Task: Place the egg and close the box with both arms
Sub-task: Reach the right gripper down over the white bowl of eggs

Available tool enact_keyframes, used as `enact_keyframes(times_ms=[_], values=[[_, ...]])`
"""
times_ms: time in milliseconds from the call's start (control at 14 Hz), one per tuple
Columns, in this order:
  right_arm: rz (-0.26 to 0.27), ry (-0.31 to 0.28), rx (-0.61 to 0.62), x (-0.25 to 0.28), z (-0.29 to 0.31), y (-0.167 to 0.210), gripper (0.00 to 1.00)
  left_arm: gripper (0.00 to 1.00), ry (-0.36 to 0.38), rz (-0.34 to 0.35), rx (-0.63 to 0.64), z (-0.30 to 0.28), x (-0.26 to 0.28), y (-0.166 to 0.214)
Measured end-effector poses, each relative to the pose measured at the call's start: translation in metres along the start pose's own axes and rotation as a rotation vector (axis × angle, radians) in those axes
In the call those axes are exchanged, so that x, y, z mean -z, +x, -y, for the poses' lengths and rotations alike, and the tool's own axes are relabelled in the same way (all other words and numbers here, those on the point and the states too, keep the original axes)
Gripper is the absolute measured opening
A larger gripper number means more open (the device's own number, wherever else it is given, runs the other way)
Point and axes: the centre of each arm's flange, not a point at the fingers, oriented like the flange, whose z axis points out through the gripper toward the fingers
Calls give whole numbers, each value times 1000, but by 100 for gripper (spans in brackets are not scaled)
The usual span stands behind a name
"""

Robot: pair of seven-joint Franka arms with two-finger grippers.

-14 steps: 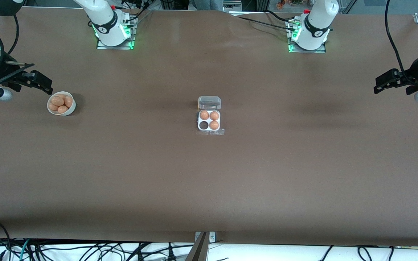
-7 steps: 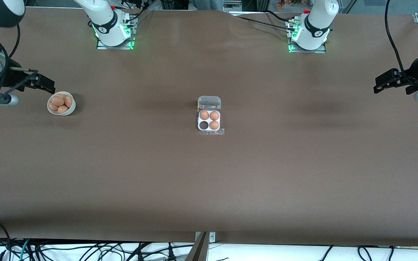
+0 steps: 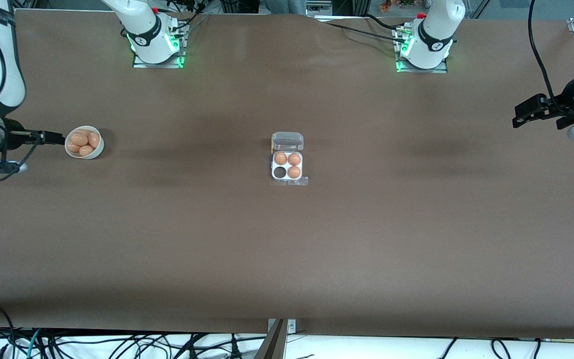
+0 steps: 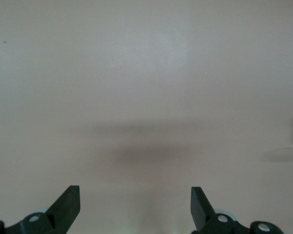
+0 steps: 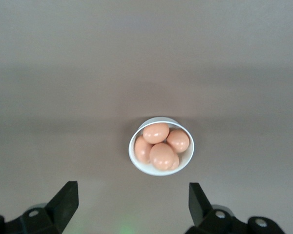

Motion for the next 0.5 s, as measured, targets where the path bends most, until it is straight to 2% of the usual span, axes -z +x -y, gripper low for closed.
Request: enact_keyframes(times_ms=[357, 500], values=[[-138, -10, 86, -71, -29, -36, 100, 100, 0, 0, 0, 0, 0, 0], [-154, -11, 95, -100, -43, -50, 100, 100, 0, 0, 0, 0, 0, 0]])
